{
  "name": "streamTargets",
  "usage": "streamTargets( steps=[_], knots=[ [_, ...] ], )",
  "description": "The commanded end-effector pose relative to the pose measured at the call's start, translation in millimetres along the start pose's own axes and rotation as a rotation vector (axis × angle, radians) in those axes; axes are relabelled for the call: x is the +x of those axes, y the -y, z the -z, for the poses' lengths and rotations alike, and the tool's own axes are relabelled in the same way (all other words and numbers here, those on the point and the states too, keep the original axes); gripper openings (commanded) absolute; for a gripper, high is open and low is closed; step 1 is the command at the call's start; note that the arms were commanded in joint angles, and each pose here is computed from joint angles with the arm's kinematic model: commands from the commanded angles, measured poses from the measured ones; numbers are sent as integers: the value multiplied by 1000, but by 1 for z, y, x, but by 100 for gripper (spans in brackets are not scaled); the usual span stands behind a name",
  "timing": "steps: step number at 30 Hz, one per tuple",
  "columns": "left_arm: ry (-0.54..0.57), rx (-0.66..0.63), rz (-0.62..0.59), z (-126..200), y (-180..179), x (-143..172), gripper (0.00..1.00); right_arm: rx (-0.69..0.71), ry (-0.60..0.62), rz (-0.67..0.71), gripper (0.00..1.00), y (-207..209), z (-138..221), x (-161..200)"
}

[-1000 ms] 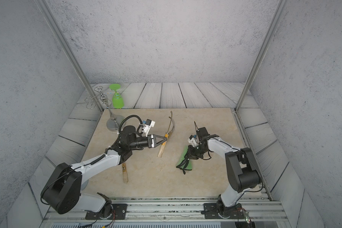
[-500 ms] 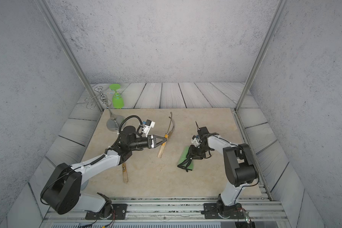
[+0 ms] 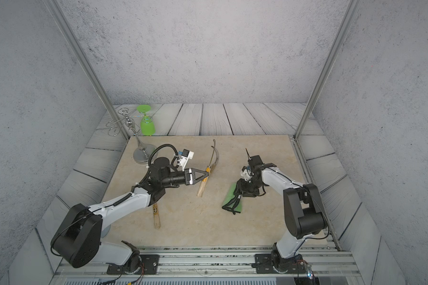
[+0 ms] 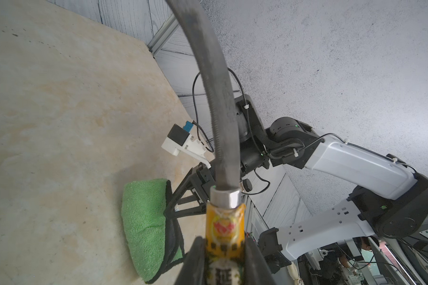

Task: Wipe small sickles with rags
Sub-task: Place the rag at the center of the board.

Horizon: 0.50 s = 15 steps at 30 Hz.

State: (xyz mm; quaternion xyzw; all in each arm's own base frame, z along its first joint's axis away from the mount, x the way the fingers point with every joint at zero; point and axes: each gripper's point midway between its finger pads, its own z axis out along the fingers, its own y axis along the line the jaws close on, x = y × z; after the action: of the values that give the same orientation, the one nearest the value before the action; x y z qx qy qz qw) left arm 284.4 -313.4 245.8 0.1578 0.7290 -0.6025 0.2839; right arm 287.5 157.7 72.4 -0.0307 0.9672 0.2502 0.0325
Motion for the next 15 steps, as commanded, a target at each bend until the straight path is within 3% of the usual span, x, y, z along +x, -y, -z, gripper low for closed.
streamTargets(
  steps=[1,7,15],
  knots=[
    [22,29,-25,1,6,-8,0,37,49,12,56,-3,24,0],
    [1,73,-4,1,8,2,0,-13,195,80,57,-30,70,0],
    [5,89,27,-4,1,11,0,-352,373,230,57,-118,134,-6]
  ],
)
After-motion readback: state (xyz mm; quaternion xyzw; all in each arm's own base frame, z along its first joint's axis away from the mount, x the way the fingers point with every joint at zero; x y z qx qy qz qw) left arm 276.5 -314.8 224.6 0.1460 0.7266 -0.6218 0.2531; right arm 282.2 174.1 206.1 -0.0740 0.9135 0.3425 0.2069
